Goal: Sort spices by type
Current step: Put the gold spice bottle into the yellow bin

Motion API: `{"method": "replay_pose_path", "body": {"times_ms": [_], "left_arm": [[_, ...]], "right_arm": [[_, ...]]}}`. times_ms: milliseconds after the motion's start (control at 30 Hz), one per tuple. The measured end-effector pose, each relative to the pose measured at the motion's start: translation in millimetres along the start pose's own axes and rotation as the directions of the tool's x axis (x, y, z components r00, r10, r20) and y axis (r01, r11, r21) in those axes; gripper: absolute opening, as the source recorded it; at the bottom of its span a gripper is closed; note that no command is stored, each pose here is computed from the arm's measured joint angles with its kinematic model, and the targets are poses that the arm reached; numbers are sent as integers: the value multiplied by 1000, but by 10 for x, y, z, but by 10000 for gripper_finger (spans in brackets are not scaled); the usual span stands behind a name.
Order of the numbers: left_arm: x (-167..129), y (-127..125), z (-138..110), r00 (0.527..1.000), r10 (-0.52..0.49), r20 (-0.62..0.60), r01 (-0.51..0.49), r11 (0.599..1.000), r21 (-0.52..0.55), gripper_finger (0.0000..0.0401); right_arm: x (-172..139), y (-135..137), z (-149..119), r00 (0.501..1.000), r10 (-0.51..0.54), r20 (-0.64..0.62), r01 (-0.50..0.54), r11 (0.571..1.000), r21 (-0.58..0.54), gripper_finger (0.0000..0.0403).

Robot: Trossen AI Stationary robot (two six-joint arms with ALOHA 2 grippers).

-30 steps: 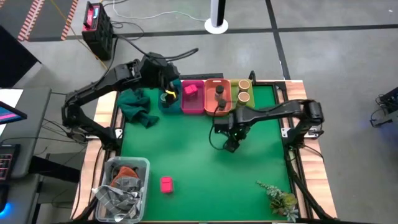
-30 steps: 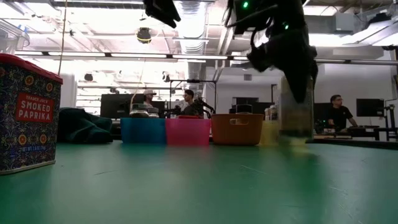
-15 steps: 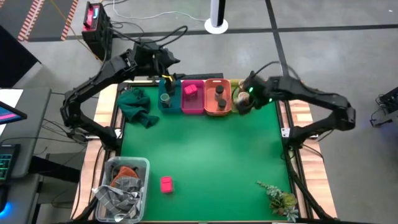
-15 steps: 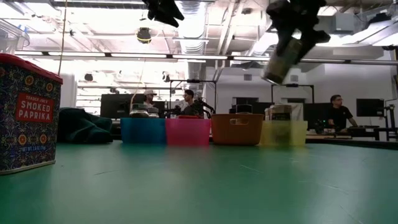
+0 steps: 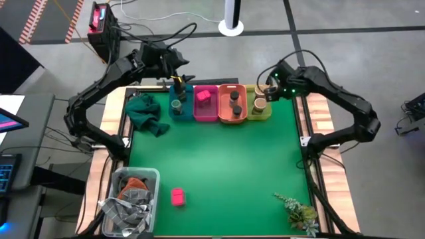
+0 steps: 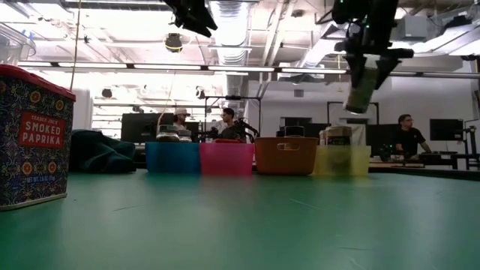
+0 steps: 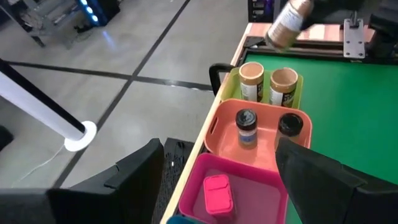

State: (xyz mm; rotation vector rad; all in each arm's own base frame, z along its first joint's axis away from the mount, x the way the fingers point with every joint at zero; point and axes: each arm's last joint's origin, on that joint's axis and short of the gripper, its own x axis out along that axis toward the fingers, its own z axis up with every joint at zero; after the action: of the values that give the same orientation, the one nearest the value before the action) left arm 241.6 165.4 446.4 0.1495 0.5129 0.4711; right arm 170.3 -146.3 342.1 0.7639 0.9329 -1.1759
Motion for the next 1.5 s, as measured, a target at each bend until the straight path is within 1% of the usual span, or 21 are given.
{"method": "replay_pose_path", "body": {"times_ms": [133, 267, 333, 400, 500, 667, 933, 1100, 1300, 1500], "left_arm": [[1, 11, -17, 1000, 0, -14, -1, 1000, -3, 293], [1, 12, -12, 1000, 2, -9, -2, 1000, -2, 293], [1, 13, -11, 1000, 2, -8, -2, 1000, -2, 293], [1, 13, -11, 1000, 2, -8, -2, 1000, -2, 293], [1, 12, -12, 1000, 2, -9, -2, 1000, -3, 293], [1, 8, -26, 1000, -2, -23, 2, 1000, -5, 293], [0, 5, -35, 999, -5, -33, 5, 1000, -6, 293], [1, 6, -31, 1000, -4, -28, 3, 1000, -7, 293], [0, 6, -31, 1000, -4, -29, 4, 1000, -8, 293], [1, 5, -31, 1000, -4, -28, 4, 1000, -18, 293]], "right_arm": [[64, -114, 25, 995, -77, -56, 78, 997, 9, 293], [187, -144, 5, 970, -160, -181, 150, 987, -65, 293], [267, -108, 11, 959, -160, -235, 140, 985, -100, 293], [351, -42, 28, 954, -148, -262, 117, 985, -130, 293], [473, 59, 45, 948, -156, -278, 111, 979, -172, 293], [601, 197, 70, 953, -128, -273, 75, 977, -198, 293], [602, 242, 79, 963, -98, -250, 48, 979, -200, 293], [612, 276, 103, 969, -37, -246, -14, 979, -203, 293], [709, 325, 140, 969, -34, -243, -19, 977, -210, 293], [887, 375, 170, 961, -59, -271, -7, 971, -238, 293]]}}
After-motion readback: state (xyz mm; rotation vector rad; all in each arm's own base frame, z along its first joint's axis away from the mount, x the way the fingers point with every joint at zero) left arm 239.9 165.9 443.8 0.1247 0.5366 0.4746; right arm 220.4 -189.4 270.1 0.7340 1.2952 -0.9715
